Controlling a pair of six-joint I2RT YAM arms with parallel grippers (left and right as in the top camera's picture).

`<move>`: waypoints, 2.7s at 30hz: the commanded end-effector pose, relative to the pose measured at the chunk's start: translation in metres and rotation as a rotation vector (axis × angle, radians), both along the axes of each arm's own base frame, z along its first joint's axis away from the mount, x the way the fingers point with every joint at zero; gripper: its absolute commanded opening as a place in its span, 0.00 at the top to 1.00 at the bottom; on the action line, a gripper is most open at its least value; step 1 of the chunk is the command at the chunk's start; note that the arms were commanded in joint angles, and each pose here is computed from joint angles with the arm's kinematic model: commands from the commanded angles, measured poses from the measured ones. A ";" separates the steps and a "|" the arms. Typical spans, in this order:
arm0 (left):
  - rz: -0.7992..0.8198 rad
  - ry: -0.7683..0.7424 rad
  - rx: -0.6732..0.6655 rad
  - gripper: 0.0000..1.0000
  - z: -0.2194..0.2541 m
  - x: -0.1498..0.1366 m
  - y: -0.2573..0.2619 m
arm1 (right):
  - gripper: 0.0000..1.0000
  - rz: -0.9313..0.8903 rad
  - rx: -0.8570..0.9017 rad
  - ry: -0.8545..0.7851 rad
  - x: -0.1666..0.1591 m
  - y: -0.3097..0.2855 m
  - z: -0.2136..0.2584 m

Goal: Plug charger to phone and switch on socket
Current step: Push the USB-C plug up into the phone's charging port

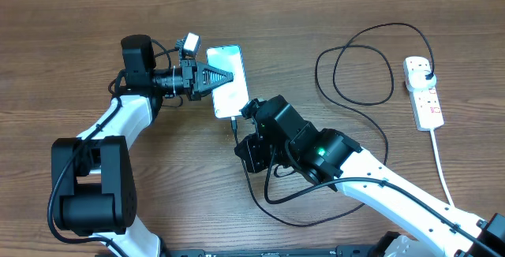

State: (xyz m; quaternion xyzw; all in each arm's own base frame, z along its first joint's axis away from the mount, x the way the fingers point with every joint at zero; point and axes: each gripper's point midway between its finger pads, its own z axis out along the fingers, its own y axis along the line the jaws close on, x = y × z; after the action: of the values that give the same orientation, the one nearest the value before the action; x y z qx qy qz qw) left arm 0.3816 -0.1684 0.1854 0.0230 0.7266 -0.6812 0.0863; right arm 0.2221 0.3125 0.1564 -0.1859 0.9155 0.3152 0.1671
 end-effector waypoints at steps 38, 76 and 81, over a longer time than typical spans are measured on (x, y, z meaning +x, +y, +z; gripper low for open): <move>-0.099 -0.062 -0.060 0.96 0.017 -0.013 -0.001 | 0.96 -0.044 -0.010 -0.088 0.019 -0.001 0.006; -0.075 -0.052 -0.045 0.96 0.014 -0.009 -0.001 | 0.82 -0.208 -0.065 -0.271 0.043 0.020 0.001; -0.093 -0.053 -0.056 0.96 0.016 -0.012 -0.001 | 0.96 -0.234 -0.038 -0.306 0.053 0.022 0.010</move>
State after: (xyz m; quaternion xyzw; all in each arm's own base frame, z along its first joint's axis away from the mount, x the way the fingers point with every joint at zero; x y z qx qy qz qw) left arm 0.3737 -0.1684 0.1905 0.0400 0.7152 -0.6940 0.0730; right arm 0.2645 0.3336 0.1537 -0.1372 0.9097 0.2413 0.3088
